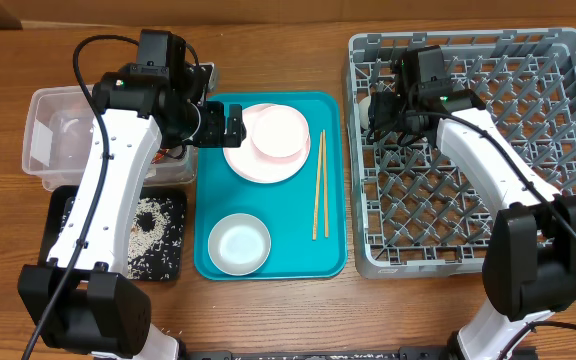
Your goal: Sort waste into correct bins and load items into the dishwasher
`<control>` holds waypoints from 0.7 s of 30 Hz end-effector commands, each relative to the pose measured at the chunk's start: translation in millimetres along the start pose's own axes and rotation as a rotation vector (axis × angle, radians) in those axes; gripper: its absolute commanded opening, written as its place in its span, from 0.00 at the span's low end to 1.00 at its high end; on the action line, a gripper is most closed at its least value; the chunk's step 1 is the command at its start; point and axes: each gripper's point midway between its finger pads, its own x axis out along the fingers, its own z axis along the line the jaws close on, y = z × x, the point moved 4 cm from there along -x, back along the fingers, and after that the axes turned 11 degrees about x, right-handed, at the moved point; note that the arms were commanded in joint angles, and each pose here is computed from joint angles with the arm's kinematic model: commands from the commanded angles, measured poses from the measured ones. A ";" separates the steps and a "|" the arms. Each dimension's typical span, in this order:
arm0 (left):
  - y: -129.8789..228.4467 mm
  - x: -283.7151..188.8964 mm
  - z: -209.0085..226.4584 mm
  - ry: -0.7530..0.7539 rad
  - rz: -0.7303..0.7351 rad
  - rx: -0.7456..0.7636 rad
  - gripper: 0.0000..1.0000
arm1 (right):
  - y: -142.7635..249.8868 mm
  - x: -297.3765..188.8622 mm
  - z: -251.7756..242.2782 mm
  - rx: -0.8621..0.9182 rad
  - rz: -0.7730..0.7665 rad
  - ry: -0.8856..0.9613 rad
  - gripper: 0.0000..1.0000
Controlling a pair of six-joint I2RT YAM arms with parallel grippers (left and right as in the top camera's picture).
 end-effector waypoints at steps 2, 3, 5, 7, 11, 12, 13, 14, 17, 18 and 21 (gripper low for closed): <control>-1.3 -7.0 -4.4 -0.007 -0.017 0.022 1.00 | 1.4 2.7 -1.2 -0.004 0.002 0.004 0.62; -1.2 -7.0 -4.4 -0.007 -0.017 0.022 1.00 | 0.6 2.6 -1.0 -0.004 -0.002 0.003 0.62; -1.2 -7.0 -4.4 -0.007 -0.017 0.022 1.00 | -2.2 1.1 -0.7 -0.005 -0.011 0.007 0.62; -1.3 -7.0 -4.4 -0.007 -0.017 0.022 1.00 | -6.1 -2.5 -0.7 -0.005 -0.018 0.020 0.61; -1.3 -7.0 -4.4 -0.007 -0.017 0.022 1.00 | -16.7 -14.0 4.8 -0.005 -0.028 0.019 0.60; -1.3 -7.0 -4.4 -0.007 -0.017 0.022 1.00 | -19.2 -17.0 6.2 -0.006 -0.029 0.018 0.59; -1.2 -7.0 -4.4 -0.007 -0.017 0.022 1.00 | -21.2 -19.2 7.3 -0.006 -0.032 0.016 0.59; -1.3 -7.0 -4.4 -0.007 -0.017 0.022 1.00 | -22.9 -21.2 8.3 -0.006 -0.034 0.015 0.59; -1.3 -7.0 -4.4 -0.007 -0.017 0.022 1.00 | -28.5 -25.1 11.1 -0.017 -0.049 0.009 0.59; -1.2 -7.0 -4.4 -0.007 -0.017 0.022 1.00 | -29.5 -25.7 11.6 -0.027 -0.052 0.008 0.59; -1.3 -7.0 -4.4 -0.007 -0.017 0.022 1.00 | -30.2 -25.6 11.9 -0.034 -0.056 0.007 0.59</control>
